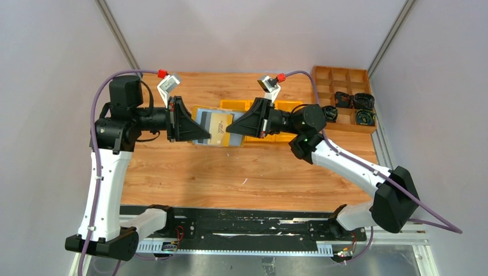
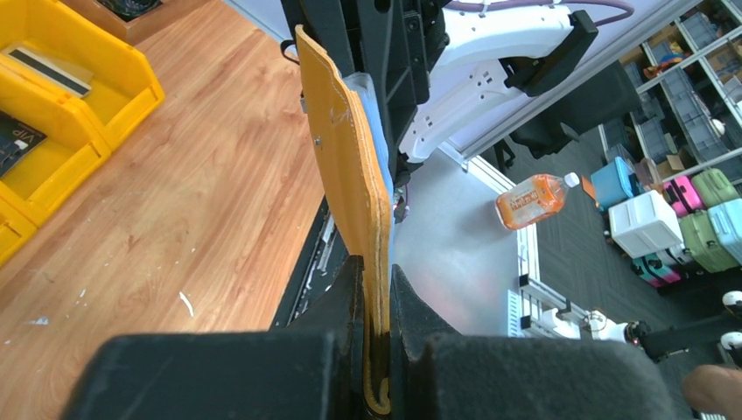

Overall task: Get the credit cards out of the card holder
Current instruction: Remove the credit card from the card holder, then place the credit card in the storage box.

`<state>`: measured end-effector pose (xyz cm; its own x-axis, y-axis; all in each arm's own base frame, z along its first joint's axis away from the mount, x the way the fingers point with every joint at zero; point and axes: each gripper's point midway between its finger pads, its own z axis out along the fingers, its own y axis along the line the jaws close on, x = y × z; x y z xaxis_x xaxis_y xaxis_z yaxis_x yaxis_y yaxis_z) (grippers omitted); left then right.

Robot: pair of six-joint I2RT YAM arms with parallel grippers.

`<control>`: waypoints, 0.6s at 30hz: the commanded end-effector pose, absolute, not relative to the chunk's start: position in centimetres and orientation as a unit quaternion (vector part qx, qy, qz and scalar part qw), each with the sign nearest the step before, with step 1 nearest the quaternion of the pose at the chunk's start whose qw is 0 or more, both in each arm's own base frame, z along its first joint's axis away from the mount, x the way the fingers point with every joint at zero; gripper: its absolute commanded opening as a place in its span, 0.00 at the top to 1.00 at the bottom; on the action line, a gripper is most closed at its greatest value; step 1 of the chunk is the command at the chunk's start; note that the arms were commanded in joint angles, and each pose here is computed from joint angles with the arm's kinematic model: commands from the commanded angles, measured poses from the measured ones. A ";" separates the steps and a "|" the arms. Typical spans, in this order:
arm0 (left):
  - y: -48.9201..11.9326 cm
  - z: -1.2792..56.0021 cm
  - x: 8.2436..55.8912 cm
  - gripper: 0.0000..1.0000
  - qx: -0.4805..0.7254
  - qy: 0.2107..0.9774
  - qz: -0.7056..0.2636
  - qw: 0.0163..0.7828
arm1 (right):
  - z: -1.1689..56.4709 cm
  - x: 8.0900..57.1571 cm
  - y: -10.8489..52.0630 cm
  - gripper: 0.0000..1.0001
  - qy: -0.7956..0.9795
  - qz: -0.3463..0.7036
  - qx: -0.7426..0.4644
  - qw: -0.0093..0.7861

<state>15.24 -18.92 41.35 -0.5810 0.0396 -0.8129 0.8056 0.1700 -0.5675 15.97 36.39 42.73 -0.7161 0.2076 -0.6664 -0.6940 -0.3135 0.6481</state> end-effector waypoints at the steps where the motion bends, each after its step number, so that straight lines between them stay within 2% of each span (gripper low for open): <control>1: -19.0 42.5 14.8 1.00 0.314 0.676 -0.572 0.342 | 42.7 16.2 34.5 1.00 0.503 0.772 -0.234 0.311; 10: -19.2 44.2 15.2 1.00 0.298 0.649 -0.595 0.369 | 39.1 19.8 29.6 1.00 0.572 0.724 -0.188 0.336; 18: -19.2 43.9 15.2 1.00 0.307 0.640 -0.595 0.376 | 30.8 28.1 20.0 1.00 0.753 0.519 -0.071 0.397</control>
